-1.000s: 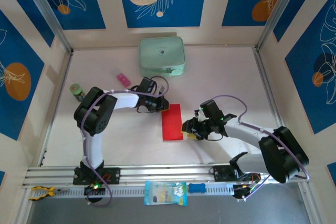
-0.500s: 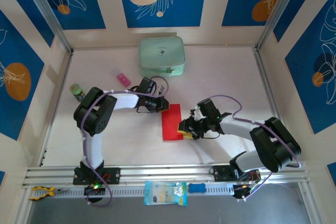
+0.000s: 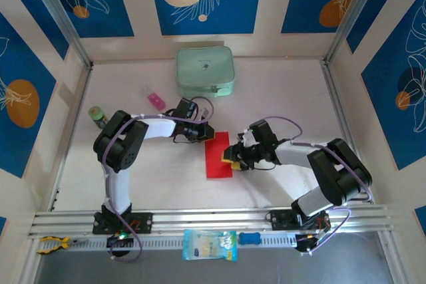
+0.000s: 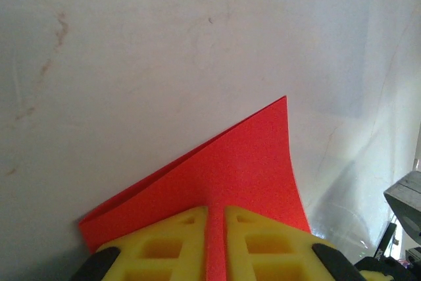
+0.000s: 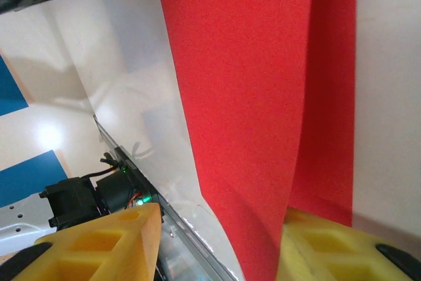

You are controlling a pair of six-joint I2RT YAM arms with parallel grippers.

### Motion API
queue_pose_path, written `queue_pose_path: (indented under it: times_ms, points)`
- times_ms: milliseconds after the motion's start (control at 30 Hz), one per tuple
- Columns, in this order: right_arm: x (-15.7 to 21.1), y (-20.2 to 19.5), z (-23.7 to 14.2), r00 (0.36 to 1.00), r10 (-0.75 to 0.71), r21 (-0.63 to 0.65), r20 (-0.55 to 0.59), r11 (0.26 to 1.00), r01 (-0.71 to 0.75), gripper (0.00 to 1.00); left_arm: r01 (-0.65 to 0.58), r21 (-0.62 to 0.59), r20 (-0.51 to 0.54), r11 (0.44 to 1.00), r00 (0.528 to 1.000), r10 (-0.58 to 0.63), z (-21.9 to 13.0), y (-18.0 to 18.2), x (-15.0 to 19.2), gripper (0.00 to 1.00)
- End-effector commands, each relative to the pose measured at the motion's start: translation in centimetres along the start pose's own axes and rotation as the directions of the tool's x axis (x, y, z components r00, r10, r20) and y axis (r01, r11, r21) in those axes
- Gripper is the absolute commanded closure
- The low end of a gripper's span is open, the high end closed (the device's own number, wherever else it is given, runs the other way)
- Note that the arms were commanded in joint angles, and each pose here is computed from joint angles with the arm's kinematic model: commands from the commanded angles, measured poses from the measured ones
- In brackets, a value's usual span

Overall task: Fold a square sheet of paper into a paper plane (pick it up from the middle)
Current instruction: Fold the triangle a second time at the center of the table.

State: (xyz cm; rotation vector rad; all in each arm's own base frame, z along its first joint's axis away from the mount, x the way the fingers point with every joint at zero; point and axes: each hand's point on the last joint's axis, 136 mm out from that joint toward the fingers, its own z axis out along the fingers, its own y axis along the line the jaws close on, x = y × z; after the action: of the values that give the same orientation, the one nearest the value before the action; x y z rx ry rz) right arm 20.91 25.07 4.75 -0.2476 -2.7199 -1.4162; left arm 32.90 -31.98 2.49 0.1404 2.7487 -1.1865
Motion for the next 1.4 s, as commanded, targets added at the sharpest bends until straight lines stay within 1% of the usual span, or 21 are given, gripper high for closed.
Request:
queue_pose_path:
  times_ms: [0, 167, 233, 333, 367, 433, 500, 600, 733, 867, 1033, 1133, 1267, 1367]
  points:
    - [-0.8, 1.2, 0.1, 0.999, -0.037, -0.048, -0.008, 0.998, 0.037, 0.55, 0.025, -0.019, -0.049, 1.0, 0.998, -0.026, 0.4, 1.2, 1.3, 0.85]
    - [-1.8, 1.1, 0.5, 0.999, -0.049, -0.042, -0.004, 0.998, 0.049, 0.58, 0.011, -0.012, -0.055, 1.0, 0.998, -0.012, 0.1, 0.7, 1.2, 0.85]
    - [-2.1, 1.0, 0.6, 0.999, -0.045, -0.043, -0.006, 0.998, 0.045, 0.65, 0.007, -0.012, -0.049, 1.0, 0.999, -0.008, -0.1, 0.5, 1.1, 0.84]
    - [-2.5, 1.0, 0.6, 0.999, -0.052, -0.044, 0.009, 0.998, 0.052, 0.73, 0.0, 0.004, -0.045, 1.0, 0.999, 0.0, -0.4, -0.1, 0.9, 0.83]
    - [-2.6, 0.9, 0.6, 0.999, -0.051, -0.042, 0.009, 0.998, 0.051, 0.77, -0.004, 0.011, -0.04, 1.0, 0.999, 0.005, -0.6, -0.4, 0.8, 0.82]
    - [-2.7, 0.7, 0.7, 0.999, -0.049, -0.038, 0.01, 0.998, 0.049, 0.85, -0.021, 0.027, -0.016, 0.999, 1.0, 0.022, -1.3, -1.4, 0.3, 0.79]
    - [-2.8, 0.4, 0.7, 0.999, -0.038, -0.027, 0.019, 0.999, 0.039, 0.91, -0.038, 0.051, 0.001, 0.998, 0.999, 0.038, -2.1, -2.6, 0.0, 0.75]
    - [-3.3, 0.0, 0.6, 0.999, -0.017, -0.011, 0.047, 1.0, 0.018, 0.95, -0.057, 0.077, 0.027, 0.995, 0.998, 0.055, -3.4, -4.2, -0.1, 0.69]
    - [-4.1, -0.2, 0.4, 0.994, 0.015, -0.004, 0.105, 1.0, -0.015, 0.98, -0.074, 0.064, 0.082, 0.995, 0.994, 0.069, -5.3, -4.9, 0.7, 0.56]
    - [-4.7, -0.5, 0.3, 0.985, 0.064, -0.003, 0.159, 0.998, -0.064, 0.98, -0.091, 0.052, 0.141, 0.995, 0.987, 0.083, -7.2, -4.9, 1.6, 0.49]
    - [-5.0, -0.9, 0.2, 0.97, 0.118, -0.018, 0.212, 0.993, -0.117, 0.98, -0.104, 0.026, 0.208, 0.994, 0.973, 0.096, -9.1, -4.4, 2.7, 0.48]
    - [-4.8, -0.6, 0.2, 0.973, 0.106, -0.033, 0.206, 0.994, -0.102, 0.97, -0.121, 0.032, 0.242, 0.992, 0.964, 0.11, -9.9, -4.4, 3.2, 0.48]
    - [-4.7, 0.0, -0.1, 0.982, 0.062, -0.041, 0.178, 0.998, -0.056, 0.87, -0.137, 0.007, 0.232, 0.991, 0.964, 0.132, -10.0, -4.3, 4.2, 0.49]
    - [-4.6, 0.5, -0.5, 0.987, 0.019, -0.053, 0.16, 0.999, -0.011, 0.78, -0.167, 0.005, 0.206, 0.986, 0.965, 0.162, -9.9, -4.9, 5.3, 0.49]
